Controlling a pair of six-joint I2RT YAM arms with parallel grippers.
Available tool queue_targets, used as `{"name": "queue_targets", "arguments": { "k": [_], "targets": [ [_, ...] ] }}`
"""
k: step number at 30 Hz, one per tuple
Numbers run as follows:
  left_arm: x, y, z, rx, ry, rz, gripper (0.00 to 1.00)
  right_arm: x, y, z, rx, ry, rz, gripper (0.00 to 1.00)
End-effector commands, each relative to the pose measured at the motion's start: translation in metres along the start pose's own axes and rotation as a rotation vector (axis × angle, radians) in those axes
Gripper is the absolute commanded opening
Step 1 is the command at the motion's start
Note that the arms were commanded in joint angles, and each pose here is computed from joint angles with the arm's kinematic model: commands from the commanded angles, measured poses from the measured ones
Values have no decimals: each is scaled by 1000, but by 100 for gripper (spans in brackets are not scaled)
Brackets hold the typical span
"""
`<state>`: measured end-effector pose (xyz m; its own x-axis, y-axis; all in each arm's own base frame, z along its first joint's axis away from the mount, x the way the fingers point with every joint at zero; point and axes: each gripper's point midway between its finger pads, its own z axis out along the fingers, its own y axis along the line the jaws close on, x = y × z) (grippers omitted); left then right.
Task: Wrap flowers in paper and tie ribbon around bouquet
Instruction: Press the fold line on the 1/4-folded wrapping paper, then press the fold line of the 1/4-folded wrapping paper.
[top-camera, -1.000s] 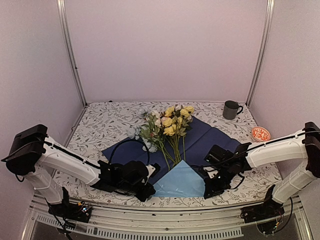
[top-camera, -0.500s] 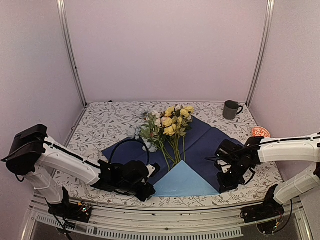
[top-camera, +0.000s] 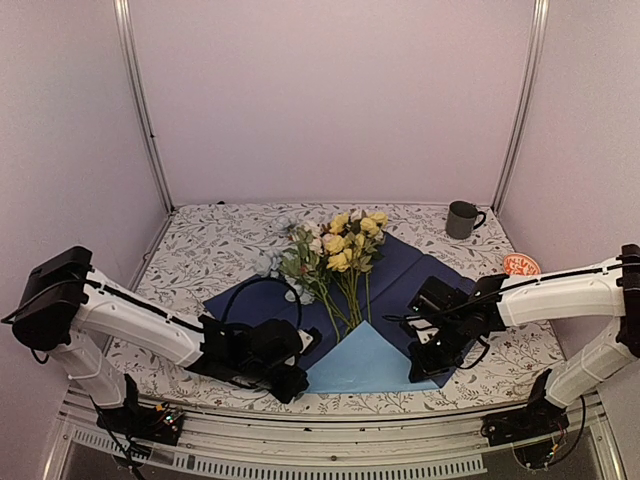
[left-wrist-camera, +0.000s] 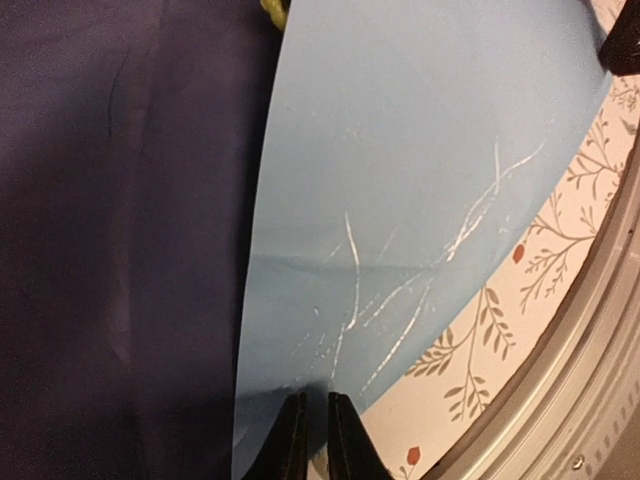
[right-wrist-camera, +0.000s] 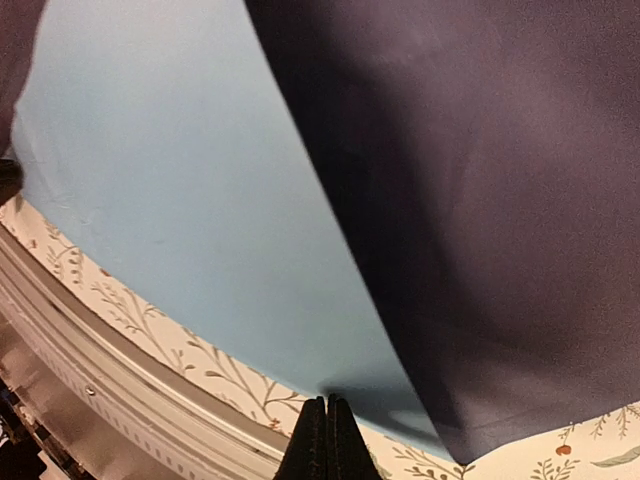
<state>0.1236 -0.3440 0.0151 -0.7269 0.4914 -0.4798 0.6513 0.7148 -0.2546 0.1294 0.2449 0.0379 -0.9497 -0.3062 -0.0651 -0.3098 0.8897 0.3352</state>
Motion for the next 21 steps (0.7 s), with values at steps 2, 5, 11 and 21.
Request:
{"name": "queue_targets", "arguments": {
  "k": [2, 5, 11, 21],
  "targets": [
    [-17, -14, -14, -36, 11, 84, 11, 13, -11, 20, 10, 41, 19, 0],
    [-45, -35, -20, -29, -34, 142, 13, 18, -16, 23, 19, 49, 34, 0],
    [-98, -86, -11, 55, -156, 270, 15, 17, -16, 19, 18, 35, 42, 0],
    [-110, -78, 61, -69, -82, 357, 16, 2, -13, 3, 40, -34, 25, 14]
  ]
}}
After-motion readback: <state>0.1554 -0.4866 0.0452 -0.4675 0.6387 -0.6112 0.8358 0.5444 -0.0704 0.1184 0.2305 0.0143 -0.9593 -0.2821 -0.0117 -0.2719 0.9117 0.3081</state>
